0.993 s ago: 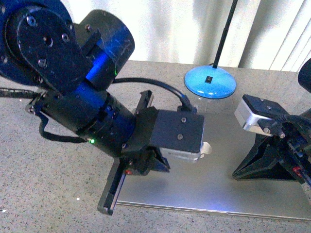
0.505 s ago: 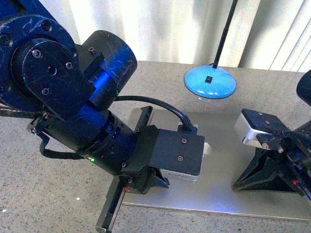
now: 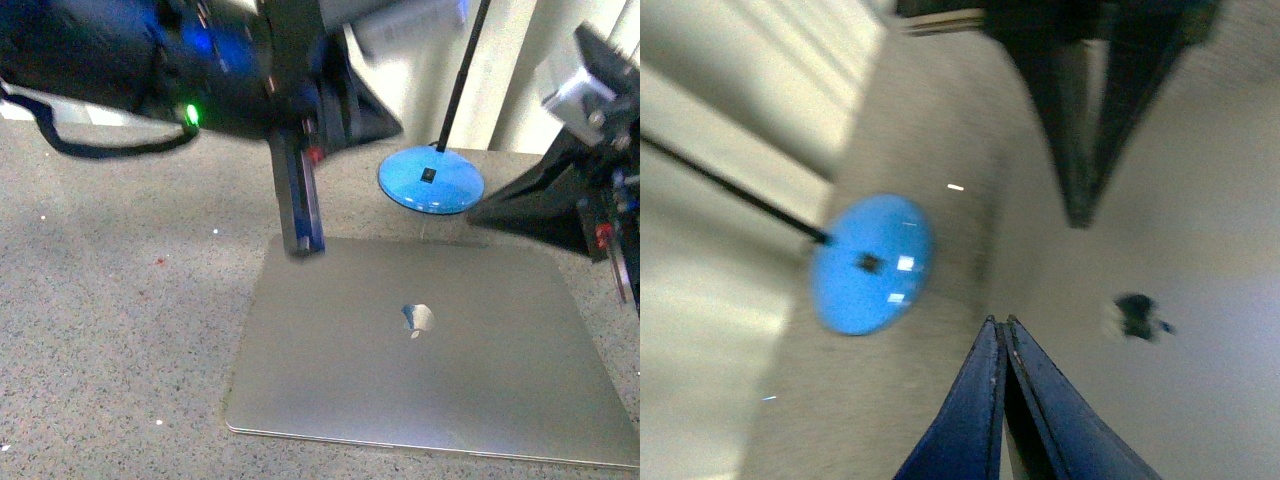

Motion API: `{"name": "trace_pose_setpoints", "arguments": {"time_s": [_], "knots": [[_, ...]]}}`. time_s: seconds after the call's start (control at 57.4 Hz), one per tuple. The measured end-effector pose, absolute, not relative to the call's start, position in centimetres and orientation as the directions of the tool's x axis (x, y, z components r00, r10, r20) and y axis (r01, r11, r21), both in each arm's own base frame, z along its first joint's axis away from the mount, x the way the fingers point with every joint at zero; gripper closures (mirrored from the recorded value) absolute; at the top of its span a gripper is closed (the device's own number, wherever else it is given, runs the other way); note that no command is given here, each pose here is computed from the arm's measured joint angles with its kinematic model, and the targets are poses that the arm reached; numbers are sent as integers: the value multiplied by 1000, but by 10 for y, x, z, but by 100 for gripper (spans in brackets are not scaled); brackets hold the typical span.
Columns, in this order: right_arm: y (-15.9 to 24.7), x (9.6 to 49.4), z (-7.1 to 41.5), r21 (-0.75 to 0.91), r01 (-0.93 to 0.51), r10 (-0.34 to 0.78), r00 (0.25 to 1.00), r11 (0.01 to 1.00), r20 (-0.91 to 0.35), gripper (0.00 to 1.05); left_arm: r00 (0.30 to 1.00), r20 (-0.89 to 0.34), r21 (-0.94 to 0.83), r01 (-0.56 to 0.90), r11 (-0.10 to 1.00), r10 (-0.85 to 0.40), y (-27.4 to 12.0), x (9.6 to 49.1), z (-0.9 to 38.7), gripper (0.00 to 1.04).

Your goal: Close laptop

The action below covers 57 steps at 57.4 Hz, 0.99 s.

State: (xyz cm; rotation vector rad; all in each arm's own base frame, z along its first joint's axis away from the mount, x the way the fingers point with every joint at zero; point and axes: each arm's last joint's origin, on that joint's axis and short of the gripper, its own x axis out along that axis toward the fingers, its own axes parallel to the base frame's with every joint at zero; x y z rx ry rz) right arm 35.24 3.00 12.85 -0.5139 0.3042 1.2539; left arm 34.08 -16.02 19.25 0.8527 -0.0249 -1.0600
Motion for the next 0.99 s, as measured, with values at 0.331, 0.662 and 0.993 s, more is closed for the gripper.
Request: {"name": "trace_pose_setpoints", "arguments": {"time_s": [0.331, 0.662, 0.993], "knots": [[20, 321, 220, -463, -596, 641, 764, 656, -77, 102, 848, -7, 434, 480, 762, -530, -47, 300, 280, 101], [8, 247, 248, -94, -48, 47, 999, 994, -15, 102, 930, 25, 335, 339, 879, -367, 1, 272, 291, 66], [0, 188, 208, -17, -2, 2, 1000, 1000, -14, 102, 1000, -3, 56, -10, 998, 10, 1, 240, 256, 78]]}}
